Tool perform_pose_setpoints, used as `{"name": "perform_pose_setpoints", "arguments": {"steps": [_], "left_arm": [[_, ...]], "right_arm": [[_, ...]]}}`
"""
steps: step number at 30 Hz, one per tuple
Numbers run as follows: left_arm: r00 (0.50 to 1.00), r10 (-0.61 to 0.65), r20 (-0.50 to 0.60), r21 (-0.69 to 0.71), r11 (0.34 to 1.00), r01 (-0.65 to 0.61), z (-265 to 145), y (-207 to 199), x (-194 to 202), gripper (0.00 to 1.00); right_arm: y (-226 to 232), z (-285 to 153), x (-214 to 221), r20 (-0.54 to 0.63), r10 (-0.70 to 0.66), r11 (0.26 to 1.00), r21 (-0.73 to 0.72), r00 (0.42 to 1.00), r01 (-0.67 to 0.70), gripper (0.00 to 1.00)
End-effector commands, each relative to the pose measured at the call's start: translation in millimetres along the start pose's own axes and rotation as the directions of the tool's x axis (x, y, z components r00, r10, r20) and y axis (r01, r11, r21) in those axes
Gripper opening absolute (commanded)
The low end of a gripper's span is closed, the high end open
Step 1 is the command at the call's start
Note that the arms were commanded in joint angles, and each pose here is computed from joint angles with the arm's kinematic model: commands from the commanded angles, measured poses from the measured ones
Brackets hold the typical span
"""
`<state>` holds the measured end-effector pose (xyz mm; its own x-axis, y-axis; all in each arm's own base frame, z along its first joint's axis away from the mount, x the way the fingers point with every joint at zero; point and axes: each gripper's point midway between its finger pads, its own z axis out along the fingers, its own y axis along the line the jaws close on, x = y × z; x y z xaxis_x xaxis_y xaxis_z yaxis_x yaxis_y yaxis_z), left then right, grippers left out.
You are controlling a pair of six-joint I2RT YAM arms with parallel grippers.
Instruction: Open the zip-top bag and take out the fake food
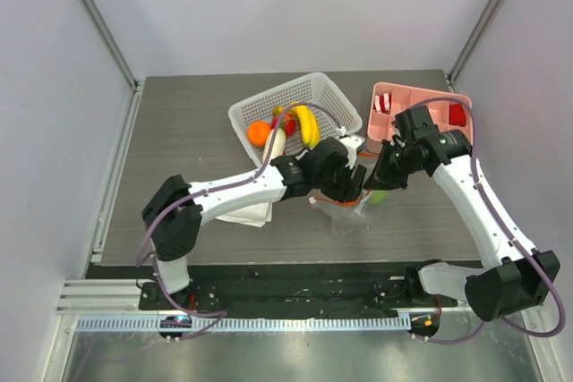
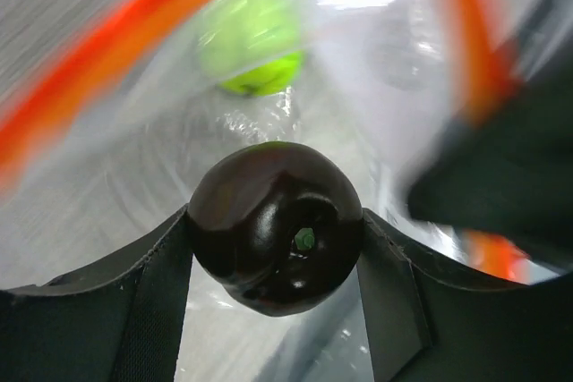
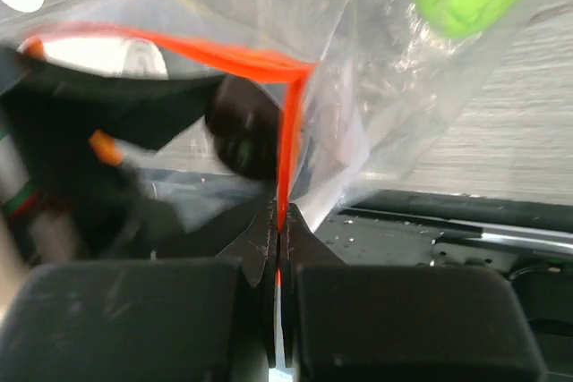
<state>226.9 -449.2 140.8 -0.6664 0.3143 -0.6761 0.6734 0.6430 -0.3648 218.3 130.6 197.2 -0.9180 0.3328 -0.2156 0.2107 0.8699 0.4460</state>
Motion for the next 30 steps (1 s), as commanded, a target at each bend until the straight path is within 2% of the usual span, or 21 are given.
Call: {"name": "perform_pose_setpoints", "arguments": {"steps": [1, 3, 6, 10, 11, 13, 14, 15, 16, 17, 18, 20, 21, 23, 24, 25, 26, 27, 28, 29, 30], "left_arm": [[0.999, 0.01, -0.037, 0.162, 0.987, -0.003, -39.0, -32.3, -13.3, 0.0], [0.998, -0.057, -0.029, 0.17, 0.984, 0.061, -48.0, -29.1, -20.2, 0.0], [0.984, -0.175, -0.022, 0.267, 0.948, 0.174, -61.0, -25.1, -41.7, 0.0], [0.945, -0.325, -0.027, 0.448, 0.842, 0.302, -82.8, -34.3, -79.8, 0.0], [0.947, -0.322, 0.009, 0.512, 0.815, 0.272, -89.4, -41.5, -95.9, 0.0], [0.95, -0.31, -0.041, 0.637, 0.724, 0.264, -104.5, -58.8, -104.6, 0.0], [0.946, -0.325, 0.0, 0.729, 0.647, 0.222, -121.2, -74.2, -126.9, 0.0], [0.948, -0.317, -0.03, 0.782, 0.583, 0.22, -134.0, -81.7, -129.9, 0.0], [0.947, -0.322, -0.012, 0.823, 0.535, 0.193, -142.9, -87.0, -137.0, 0.0], [0.926, -0.37, -0.071, 0.845, 0.471, 0.253, -147.8, -88.1, -144.8, 0.0], [0.925, -0.38, -0.008, 0.874, 0.447, 0.191, -158.0, -83.4, -160.1, 0.0], [0.898, -0.44, -0.005, 0.865, 0.448, 0.224, -151.8, -64.6, -176.5, 0.0], [0.882, -0.471, -0.013, 0.839, 0.475, 0.266, -142.9, -50.5, -179.7, 0.0], [0.835, -0.546, 0.063, 0.777, 0.552, 0.302, -132.3, -7.2, -201.0, 0.0], [0.833, -0.545, 0.094, 0.709, 0.624, 0.328, -117.6, 15.2, -198.0, 0.0], [0.808, -0.571, 0.146, 0.638, 0.678, 0.364, -108.9, 43.6, -204.1, 0.0], [0.802, -0.558, 0.212, 0.595, 0.725, 0.347, -112.4, 56.1, -219.5, 0.0], [0.817, -0.518, 0.254, 0.523, 0.784, 0.335, -95.4, 78.2, -217.8, 0.0], [0.8, -0.548, 0.245, 0.438, 0.799, 0.413, -86.9, 104.8, -215.2, 0.0], [0.8, -0.532, 0.277, 0.408, 0.819, 0.404, -89.0, 112.4, -228.9, 0.0], [0.797, -0.538, 0.274, 0.353, 0.828, 0.437, -72.9, 130.6, -224.9, 0.0]], "right_arm": [[-2.2, -16.7, -20.2, 0.108, -0.071, 0.997, 0.017, 0.992, 0.07, 0.01], [-2.6, -19.9, -21.5, 0.121, -0.084, 0.996, 0.016, 0.989, 0.082, 0.01], [-2.2, -20.9, -17.9, 0.124, -0.109, 0.994, -0.002, 0.986, 0.111, 0.01], [-1.3, -20.8, -14.4, 0.137, -0.137, 0.989, -0.031, 0.981, 0.142, 0.01], [-0.1, -21.6, -13.9, 0.14, -0.14, 0.988, -0.039, 0.98, 0.146, 0.01], [0.2, -21.5, -16.2, 0.15, -0.132, 0.99, -0.037, 0.98, 0.139, 0.01], [-0.8, -20.7, -17.1, 0.149, -0.126, 0.991, -0.029, 0.981, 0.132, 0.01], [-0.9, -19.6, -17.9, 0.148, -0.115, 0.992, -0.026, 0.982, 0.12, 0.01], [-1.8, -17.4, -17.3, 0.136, -0.106, 0.994, -0.021, 0.985, 0.11, 0.01], [-2.1, -17.3, -16.8, 0.134, -0.098, 0.995, -0.019, 0.986, 0.102, 0.01], [-2.5, -17.3, -17.2, 0.136, -0.092, 0.995, -0.016, 0.986, 0.095, 0.01], [-3.5, -18.7, -16.7, 0.139, -0.075, 0.997, -0.01, 0.987, 0.077, 0.01], [-4.7, -19.0, -16.2, 0.139, -0.072, 0.997, -0.005, 0.988, 0.074, 0.01], [-5.2, -21.6, -14.3, 0.135, -0.067, 0.998, -0.001, 0.989, 0.067, 0.01], [-7.2, -23.2, -13.1, 0.134, -0.064, 0.998, 0.007, 0.989, 0.064, 0.01], [-6.1, -24.2, -12.9, 0.134, -0.064, 0.998, 0.005, 0.989, 0.064, 0.01], [-6.1, -25.4, -13.2, 0.138, -0.057, 0.998, 0.004, 0.989, 0.057, 0.01], [-5.3, -25.8, -12.1, 0.134, -0.056, 0.998, -0.001, 0.989, 0.057, 0.01], [-4.3, -26.2, -11.6, 0.133, -0.052, 0.999, -0.007, 0.99, 0.053, 0.01], [-3.8, -26.2, -10.8, 0.13, -0.046, 0.999, -0.008, 0.99, 0.048, 0.01], [-3.8, -26.2, -10.8, 0.13, -0.045, 0.999, -0.009, 0.99, 0.046, 0.01]]}}
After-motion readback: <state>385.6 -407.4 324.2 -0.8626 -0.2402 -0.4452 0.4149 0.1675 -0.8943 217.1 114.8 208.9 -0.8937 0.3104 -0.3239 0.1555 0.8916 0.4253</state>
